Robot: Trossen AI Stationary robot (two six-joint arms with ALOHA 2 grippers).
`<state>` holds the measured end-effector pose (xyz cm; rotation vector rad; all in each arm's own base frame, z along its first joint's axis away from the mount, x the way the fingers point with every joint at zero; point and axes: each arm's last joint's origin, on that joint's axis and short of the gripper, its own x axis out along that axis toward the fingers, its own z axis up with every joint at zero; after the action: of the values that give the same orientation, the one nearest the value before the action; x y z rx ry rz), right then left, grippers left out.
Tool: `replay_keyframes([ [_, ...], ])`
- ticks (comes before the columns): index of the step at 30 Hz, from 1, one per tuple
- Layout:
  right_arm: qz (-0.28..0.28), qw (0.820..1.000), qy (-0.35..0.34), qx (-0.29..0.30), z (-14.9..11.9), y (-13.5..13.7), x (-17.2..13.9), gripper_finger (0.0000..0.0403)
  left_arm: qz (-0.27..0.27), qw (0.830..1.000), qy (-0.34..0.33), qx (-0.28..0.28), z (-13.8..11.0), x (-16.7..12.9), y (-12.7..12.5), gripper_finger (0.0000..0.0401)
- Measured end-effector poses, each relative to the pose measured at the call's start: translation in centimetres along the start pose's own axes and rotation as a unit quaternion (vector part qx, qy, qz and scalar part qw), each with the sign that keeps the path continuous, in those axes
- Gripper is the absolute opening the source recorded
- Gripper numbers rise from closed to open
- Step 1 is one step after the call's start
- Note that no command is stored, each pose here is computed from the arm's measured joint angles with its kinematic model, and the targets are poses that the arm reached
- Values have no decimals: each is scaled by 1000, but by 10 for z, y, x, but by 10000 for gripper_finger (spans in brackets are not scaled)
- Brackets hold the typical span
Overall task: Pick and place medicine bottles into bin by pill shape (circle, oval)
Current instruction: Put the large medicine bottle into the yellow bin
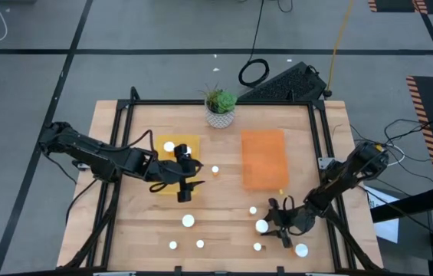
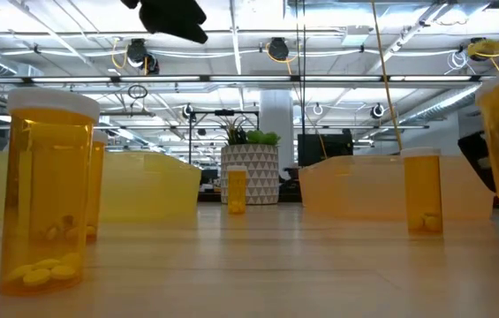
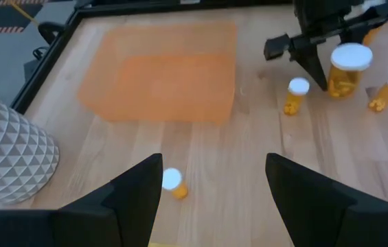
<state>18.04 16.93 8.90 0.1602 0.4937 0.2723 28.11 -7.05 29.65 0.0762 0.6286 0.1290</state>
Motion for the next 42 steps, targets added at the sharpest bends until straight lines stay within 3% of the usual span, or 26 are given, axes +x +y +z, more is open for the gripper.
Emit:
replay_keyframes([
  [9,-41,999,27,-6,34,-1,2,173,-2,1000,-11,0,2,0,-1,262],
  [19,-69,998,-3,-11,78,-10,-2,173,-18,998,-59,13,11,-3,-8,263],
  [24,-99,995,-2,-18,96,-20,3,173,-31,997,-73,24,25,-7,-19,297],
  [30,-132,991,1,-13,115,-34,8,173,-39,997,-36,61,44,8,-41,346],
  [42,-164,986,2,-23,126,-52,11,173,-20,992,58,111,75,58,-71,351],
])
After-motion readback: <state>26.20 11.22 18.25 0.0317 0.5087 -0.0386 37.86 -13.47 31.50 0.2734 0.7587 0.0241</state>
